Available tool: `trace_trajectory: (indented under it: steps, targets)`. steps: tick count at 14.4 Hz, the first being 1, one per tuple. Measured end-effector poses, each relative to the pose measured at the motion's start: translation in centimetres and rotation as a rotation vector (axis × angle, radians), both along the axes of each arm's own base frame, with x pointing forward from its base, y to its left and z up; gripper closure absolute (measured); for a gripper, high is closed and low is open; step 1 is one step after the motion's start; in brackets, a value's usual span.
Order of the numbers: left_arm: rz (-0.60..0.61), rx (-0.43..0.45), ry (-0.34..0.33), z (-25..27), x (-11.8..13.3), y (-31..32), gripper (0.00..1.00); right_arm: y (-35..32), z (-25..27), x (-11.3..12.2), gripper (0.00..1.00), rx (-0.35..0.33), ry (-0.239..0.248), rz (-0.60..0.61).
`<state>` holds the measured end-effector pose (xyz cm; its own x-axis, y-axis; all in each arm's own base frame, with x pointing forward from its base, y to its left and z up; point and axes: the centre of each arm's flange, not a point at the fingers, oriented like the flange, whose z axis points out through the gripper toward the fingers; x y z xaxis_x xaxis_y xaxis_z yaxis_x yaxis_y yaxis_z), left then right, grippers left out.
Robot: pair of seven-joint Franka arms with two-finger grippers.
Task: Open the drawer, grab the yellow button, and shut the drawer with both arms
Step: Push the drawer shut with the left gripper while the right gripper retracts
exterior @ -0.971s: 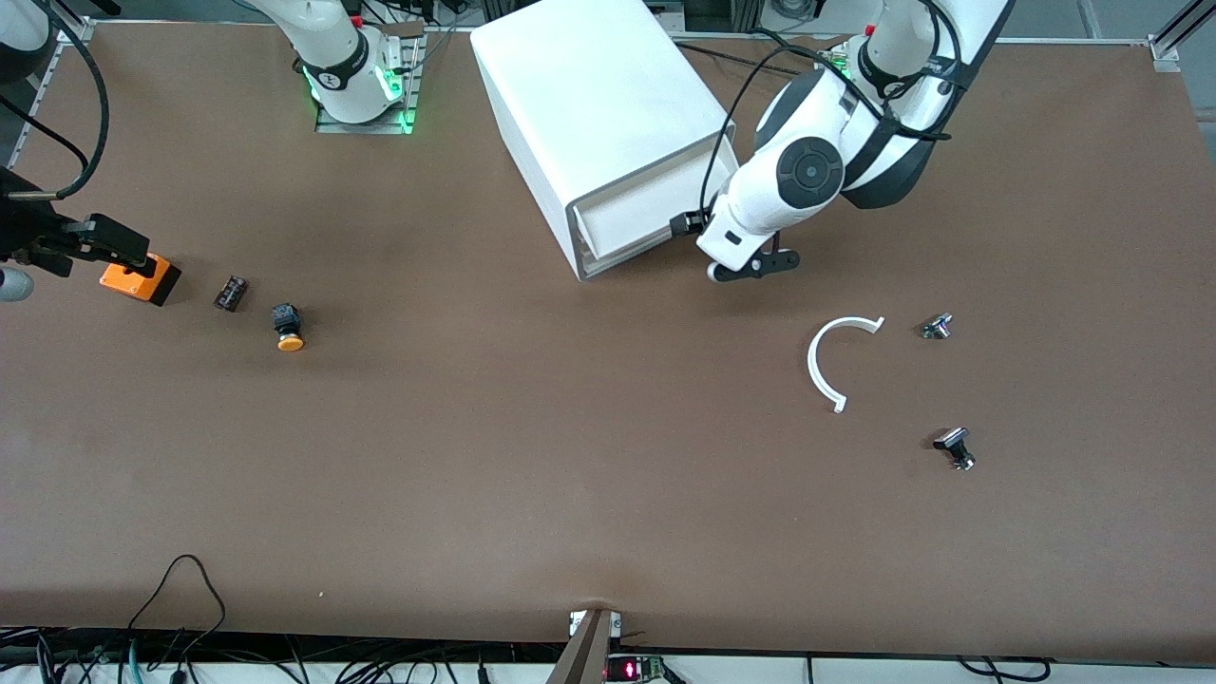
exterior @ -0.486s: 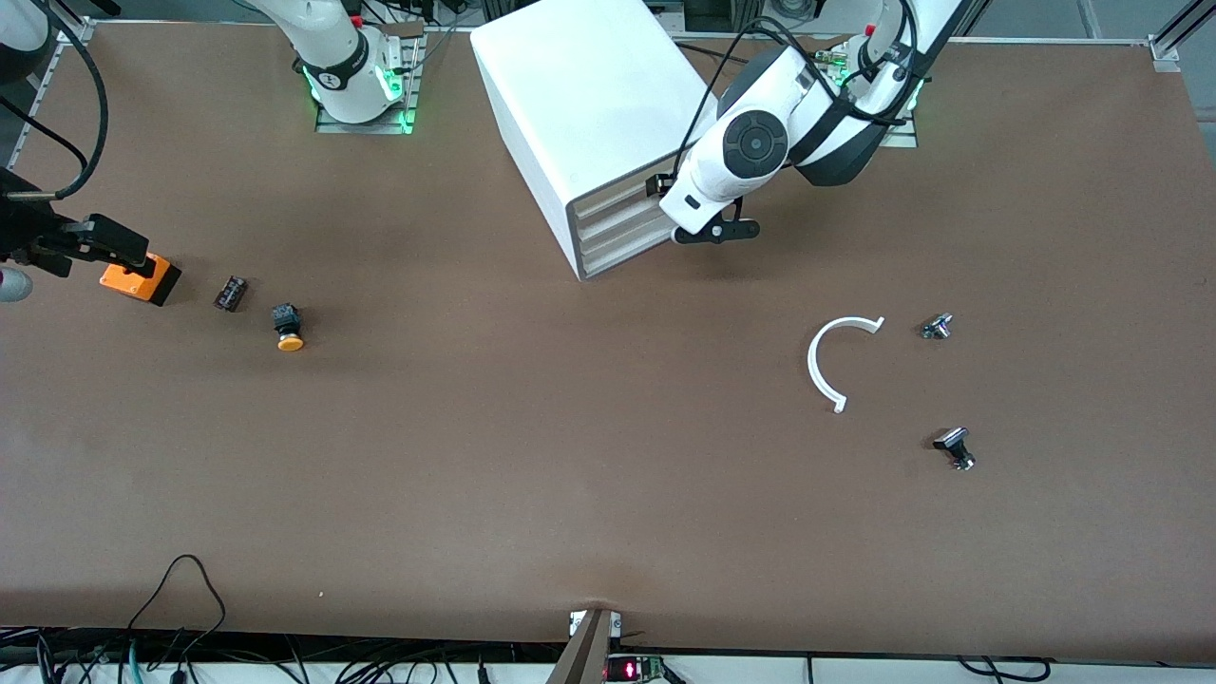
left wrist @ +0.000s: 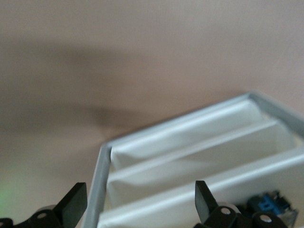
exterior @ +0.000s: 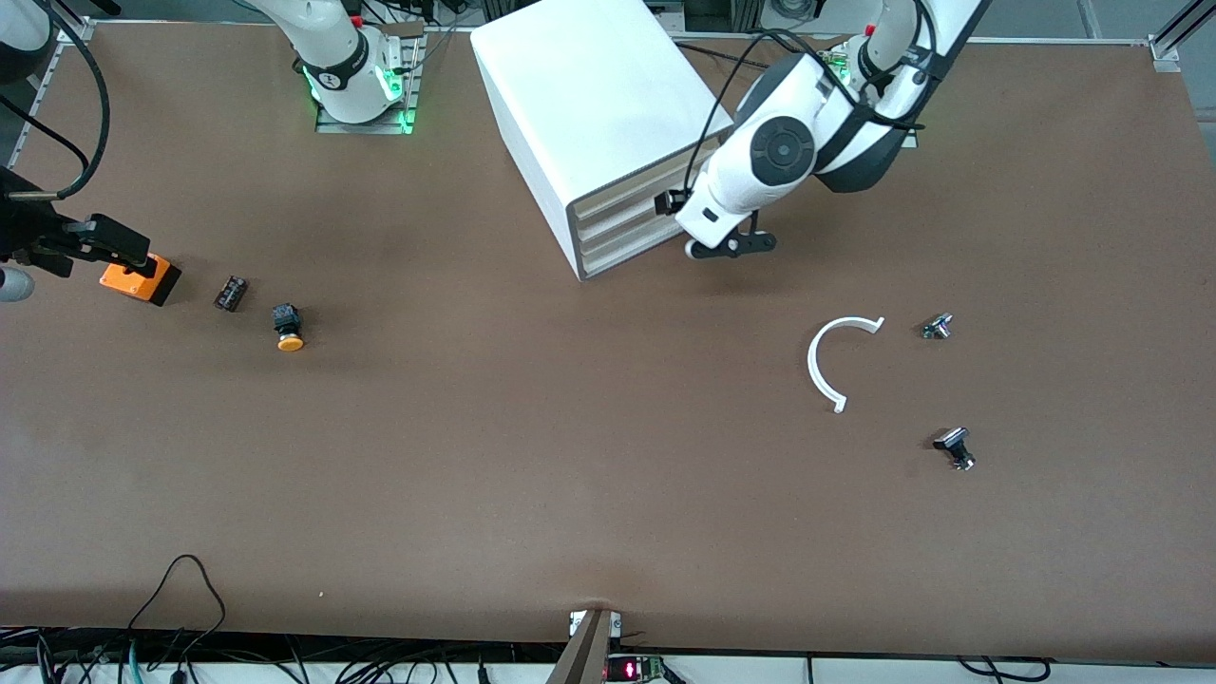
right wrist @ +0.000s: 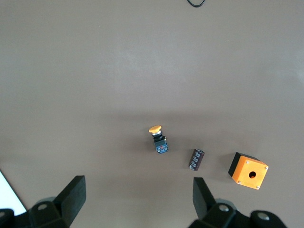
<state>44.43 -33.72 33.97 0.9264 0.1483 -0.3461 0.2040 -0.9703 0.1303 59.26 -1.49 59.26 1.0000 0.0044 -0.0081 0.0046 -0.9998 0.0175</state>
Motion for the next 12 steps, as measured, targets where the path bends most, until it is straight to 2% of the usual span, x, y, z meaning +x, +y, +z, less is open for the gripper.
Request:
trace_trajectory:
  steps: [3,6,10,12]
  targets:
    - [0.003,-0.059,-0.134,1.6,6.3,6.7,0.0,0.0,-0.1,0.0,0.0,0.0,0.001,0.001]
    - [0.071,-0.08,-0.283,4.6,10.6,12.5,0.0,0.1,-0.1,0.0,0.0,0.0,0.002,0.002]
    - [0.136,-0.083,-0.407,10.6,13.0,16.5,0.0,0.2,-0.1,0.1,0.0,0.0,0.002,0.002]
    - [0.107,-0.065,-0.429,13.3,13.4,19.6,0.0,0.2,-0.1,0.1,0.0,0.0,0.002,0.003]
